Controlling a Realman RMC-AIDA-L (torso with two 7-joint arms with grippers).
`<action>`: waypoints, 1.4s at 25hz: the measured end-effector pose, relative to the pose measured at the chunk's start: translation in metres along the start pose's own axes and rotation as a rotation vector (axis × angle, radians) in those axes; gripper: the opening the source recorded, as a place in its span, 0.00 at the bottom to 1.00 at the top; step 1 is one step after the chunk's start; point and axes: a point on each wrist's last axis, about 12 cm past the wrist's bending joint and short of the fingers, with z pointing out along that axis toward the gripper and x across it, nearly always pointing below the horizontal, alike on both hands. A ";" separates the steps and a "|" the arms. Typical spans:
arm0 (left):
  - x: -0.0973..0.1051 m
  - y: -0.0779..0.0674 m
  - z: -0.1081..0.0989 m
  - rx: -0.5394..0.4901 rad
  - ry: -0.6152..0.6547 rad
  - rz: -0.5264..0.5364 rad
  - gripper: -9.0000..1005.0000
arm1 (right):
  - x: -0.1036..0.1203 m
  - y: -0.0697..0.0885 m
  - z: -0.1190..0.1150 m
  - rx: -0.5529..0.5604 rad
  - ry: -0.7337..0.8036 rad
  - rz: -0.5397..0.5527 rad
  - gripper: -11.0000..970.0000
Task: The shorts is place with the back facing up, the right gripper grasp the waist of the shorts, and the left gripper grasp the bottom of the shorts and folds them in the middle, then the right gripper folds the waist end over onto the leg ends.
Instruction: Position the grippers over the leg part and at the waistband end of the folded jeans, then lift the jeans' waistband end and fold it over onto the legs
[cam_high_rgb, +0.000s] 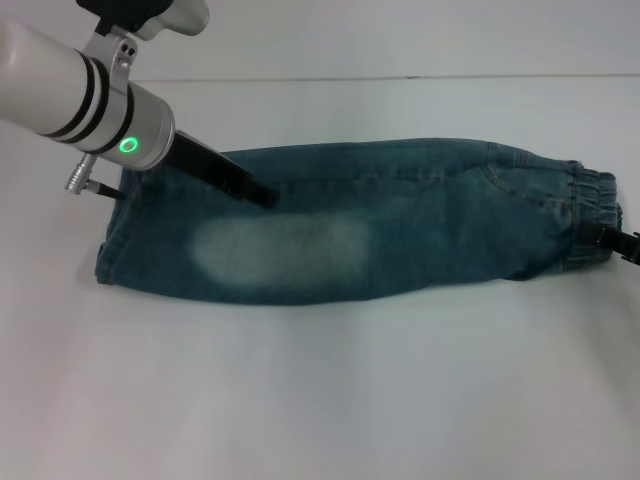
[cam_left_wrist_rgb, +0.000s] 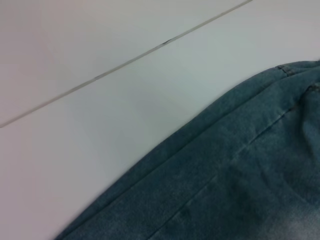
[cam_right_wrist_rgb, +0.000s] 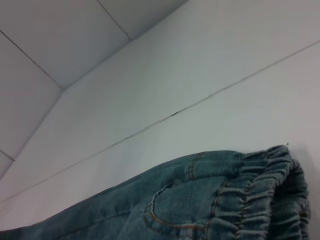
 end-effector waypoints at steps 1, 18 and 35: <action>0.000 0.000 0.000 0.000 0.000 0.000 0.79 | 0.000 0.000 -0.001 -0.001 -0.003 0.002 0.52; -0.001 -0.019 0.008 0.136 -0.043 -0.056 0.78 | -0.001 -0.004 -0.012 0.000 -0.059 0.020 0.05; -0.005 -0.041 0.032 0.202 -0.105 -0.071 0.78 | -0.007 -0.007 -0.031 0.024 -0.124 0.012 0.06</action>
